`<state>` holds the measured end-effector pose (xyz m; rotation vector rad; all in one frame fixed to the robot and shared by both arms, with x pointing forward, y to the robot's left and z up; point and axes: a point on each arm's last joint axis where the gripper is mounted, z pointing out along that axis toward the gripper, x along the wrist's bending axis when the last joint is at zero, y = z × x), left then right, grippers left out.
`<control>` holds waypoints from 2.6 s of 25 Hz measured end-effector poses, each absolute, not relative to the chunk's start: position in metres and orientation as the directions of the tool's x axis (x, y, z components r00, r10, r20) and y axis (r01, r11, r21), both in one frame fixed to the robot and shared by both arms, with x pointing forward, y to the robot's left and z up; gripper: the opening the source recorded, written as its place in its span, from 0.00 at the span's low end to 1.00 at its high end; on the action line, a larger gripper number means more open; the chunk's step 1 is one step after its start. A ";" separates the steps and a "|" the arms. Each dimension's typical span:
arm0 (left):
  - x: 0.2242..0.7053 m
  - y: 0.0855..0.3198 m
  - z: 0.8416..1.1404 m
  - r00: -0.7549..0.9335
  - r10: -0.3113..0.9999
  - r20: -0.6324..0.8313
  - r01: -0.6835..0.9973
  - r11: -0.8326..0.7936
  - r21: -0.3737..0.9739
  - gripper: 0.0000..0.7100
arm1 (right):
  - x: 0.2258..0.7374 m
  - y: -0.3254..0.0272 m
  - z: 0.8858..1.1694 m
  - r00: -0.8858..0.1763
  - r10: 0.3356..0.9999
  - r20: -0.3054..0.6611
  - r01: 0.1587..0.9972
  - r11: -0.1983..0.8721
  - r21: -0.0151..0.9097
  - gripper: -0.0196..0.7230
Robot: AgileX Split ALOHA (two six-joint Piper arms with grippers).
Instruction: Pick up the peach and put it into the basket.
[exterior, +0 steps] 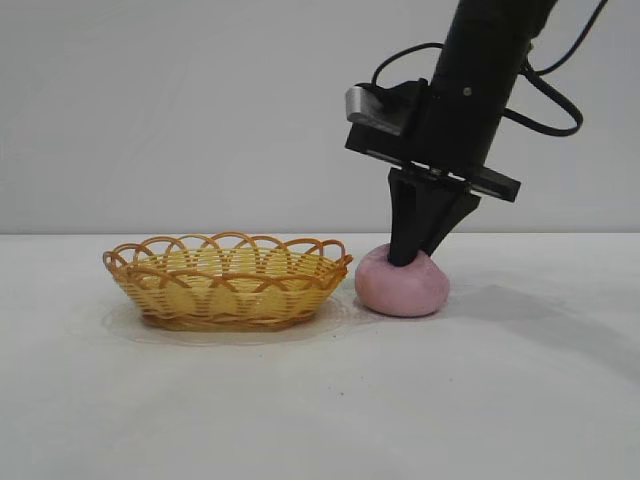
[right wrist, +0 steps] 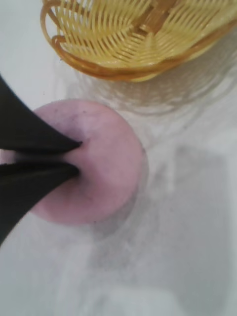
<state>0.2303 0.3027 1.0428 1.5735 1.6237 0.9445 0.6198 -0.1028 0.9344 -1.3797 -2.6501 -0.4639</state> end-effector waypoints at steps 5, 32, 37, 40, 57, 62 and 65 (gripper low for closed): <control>0.230 0.303 1.043 -0.040 0.999 0.017 0.508 0.005 0.862 0.55 | 0.614 -0.104 0.993 -0.623 0.758 0.194 0.763 0.532 0.368 0.03; 0.230 0.303 1.043 -0.040 0.999 0.017 0.508 0.005 0.862 0.55 | 0.583 -0.006 0.949 -0.733 0.608 0.305 0.679 0.634 0.369 0.25; 0.230 0.303 1.043 -0.041 0.999 0.016 0.508 0.007 0.862 0.55 | 0.586 -0.008 0.957 -0.738 0.612 0.282 0.671 0.624 0.401 0.49; 0.230 0.303 1.043 -0.041 0.999 0.016 0.508 0.007 0.862 0.55 | 0.597 -0.027 0.977 -0.688 0.668 0.283 0.713 0.553 0.430 0.48; 0.230 0.303 1.043 -0.041 0.999 0.016 0.507 0.007 0.862 0.55 | 0.648 -0.266 0.967 -0.012 0.990 0.138 0.950 -0.032 0.311 0.51; 0.230 0.303 1.043 -0.041 0.999 0.016 0.507 0.007 0.862 0.55 | 0.610 -0.287 1.003 0.048 0.988 0.147 0.873 -0.113 0.475 0.51; 0.230 0.303 1.043 -0.041 0.999 0.016 0.507 0.007 0.862 0.55 | 0.570 -0.290 1.026 0.050 0.988 0.146 0.820 -0.124 0.558 0.51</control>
